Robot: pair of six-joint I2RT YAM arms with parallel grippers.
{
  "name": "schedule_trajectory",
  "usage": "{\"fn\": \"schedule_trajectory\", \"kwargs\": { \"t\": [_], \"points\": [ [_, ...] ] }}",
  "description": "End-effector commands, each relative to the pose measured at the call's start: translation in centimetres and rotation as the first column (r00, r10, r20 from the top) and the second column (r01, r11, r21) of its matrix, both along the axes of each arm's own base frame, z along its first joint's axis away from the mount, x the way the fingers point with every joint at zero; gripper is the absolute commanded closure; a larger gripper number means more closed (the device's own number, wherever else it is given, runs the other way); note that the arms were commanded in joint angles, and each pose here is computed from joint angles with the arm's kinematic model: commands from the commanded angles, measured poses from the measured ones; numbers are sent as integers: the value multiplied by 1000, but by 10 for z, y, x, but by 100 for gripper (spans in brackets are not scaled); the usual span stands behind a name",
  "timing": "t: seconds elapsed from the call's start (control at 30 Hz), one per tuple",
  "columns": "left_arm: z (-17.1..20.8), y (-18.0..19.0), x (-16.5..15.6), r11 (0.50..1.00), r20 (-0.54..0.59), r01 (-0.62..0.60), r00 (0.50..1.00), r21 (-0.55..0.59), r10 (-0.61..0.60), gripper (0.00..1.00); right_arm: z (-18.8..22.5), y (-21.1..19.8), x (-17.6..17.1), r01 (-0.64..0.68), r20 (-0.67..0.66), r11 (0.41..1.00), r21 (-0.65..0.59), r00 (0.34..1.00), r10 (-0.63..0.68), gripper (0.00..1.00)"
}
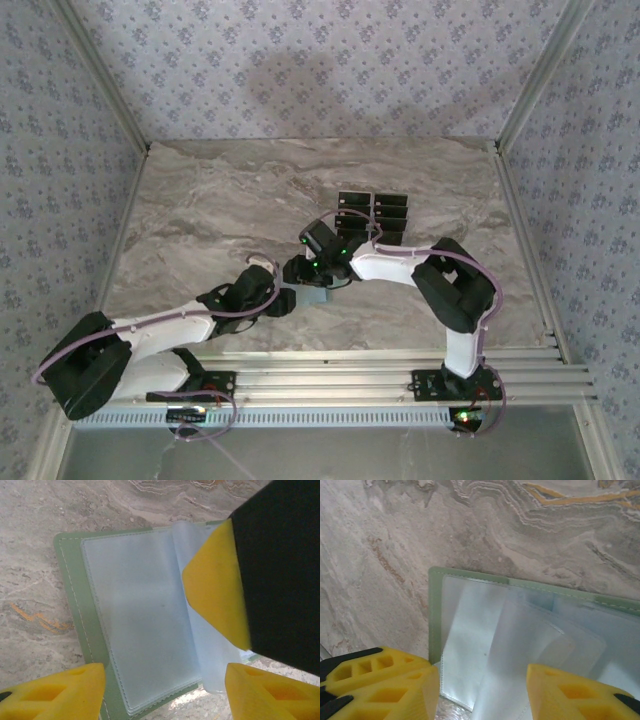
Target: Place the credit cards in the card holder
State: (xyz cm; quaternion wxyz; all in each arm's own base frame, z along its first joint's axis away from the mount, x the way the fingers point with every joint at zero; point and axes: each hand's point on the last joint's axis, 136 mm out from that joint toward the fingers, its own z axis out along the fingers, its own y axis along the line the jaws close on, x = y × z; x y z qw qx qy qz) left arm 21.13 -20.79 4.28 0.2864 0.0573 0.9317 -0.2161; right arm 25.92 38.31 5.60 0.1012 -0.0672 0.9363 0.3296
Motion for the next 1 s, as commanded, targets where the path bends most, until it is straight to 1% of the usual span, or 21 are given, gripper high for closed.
{"fn": "schedule_trajectory", "kwargs": {
  "t": [0.0,0.57,0.97],
  "points": [
    [15,-8,8,1000,52,9,999,-17,-8,36,23,6,2,4,23,1000,26,1000,-4,48],
    [10,-7,11,1000,54,-7,999,-3,7,36,19,12,2,-6,16,1000,24,1000,5,48],
    [-11,-2,9,998,23,-14,1000,69,12,36,16,12,4,-6,8,1000,19,1000,6,48]
  ]
}}
